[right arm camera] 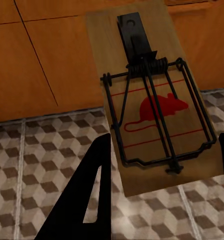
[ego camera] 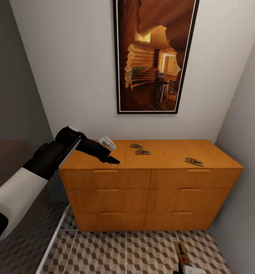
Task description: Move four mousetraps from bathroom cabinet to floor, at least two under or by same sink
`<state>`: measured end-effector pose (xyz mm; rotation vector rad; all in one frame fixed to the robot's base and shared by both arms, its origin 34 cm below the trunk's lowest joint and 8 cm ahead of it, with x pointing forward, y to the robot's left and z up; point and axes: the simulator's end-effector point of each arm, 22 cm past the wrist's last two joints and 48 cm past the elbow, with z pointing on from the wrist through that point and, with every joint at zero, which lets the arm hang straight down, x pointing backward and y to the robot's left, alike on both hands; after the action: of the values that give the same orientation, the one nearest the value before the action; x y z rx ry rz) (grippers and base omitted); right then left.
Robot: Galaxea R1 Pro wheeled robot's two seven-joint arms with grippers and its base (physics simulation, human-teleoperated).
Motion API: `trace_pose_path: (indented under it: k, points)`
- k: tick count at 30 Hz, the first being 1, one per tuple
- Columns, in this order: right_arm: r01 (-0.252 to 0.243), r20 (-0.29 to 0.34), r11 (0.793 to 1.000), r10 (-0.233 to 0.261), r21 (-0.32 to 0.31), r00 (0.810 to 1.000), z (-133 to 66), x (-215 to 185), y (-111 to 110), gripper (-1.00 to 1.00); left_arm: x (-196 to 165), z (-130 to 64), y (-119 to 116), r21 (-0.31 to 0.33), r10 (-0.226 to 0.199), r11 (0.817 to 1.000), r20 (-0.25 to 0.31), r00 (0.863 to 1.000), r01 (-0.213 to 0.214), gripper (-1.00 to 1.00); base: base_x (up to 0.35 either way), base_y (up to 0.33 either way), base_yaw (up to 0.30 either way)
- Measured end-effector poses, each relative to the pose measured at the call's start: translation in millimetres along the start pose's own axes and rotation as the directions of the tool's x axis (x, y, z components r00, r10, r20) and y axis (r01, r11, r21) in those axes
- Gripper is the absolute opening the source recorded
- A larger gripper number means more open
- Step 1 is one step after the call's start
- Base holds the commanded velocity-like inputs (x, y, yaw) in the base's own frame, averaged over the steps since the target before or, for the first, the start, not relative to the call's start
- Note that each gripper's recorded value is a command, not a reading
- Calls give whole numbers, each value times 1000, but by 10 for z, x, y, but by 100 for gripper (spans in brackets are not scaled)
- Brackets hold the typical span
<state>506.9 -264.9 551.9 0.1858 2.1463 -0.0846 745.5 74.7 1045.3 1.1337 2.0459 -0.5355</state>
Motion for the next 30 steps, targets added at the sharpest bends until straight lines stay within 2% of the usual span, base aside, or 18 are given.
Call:
trace_pose_path:
  k: [4, 9, 13, 17, 21, 30]
  points:
    - [15, -9, 1000, -15, 14, 1000, -25, 56, -164, -100, 9, 17, -13, 2, 3, 1000, -5, 1000, -3, 100, 181, 0, 0]
    - [43, -74, 999, -43, -3, 996, -298, 471, -343, -100, 80, 94, -73, 10, 23, 1000, -35, 999, -22, 100, 62, 0, 0]
    - [56, -114, 998, -60, -40, 992, -573, 793, -365, -100, 77, 153, -146, 22, 36, 999, -44, 998, -35, 100, 11, 0, 0]
    - [56, -134, 996, -66, -75, 989, -749, 972, -321, -100, 78, 205, -212, 33, 48, 998, -53, 997, -46, 100, 9, 0, 0]
    - [55, -142, 995, -67, -84, 988, -810, 1033, -305, -100, 91, 226, -241, 37, 55, 998, -60, 997, -52, 100, 152, 0, 0]
    - [53, -144, 995, -65, -87, 987, -827, 1048, -292, -100, 116, 283, -308, 47, 68, 997, -75, 995, -65, 100, 306, -17, 0]
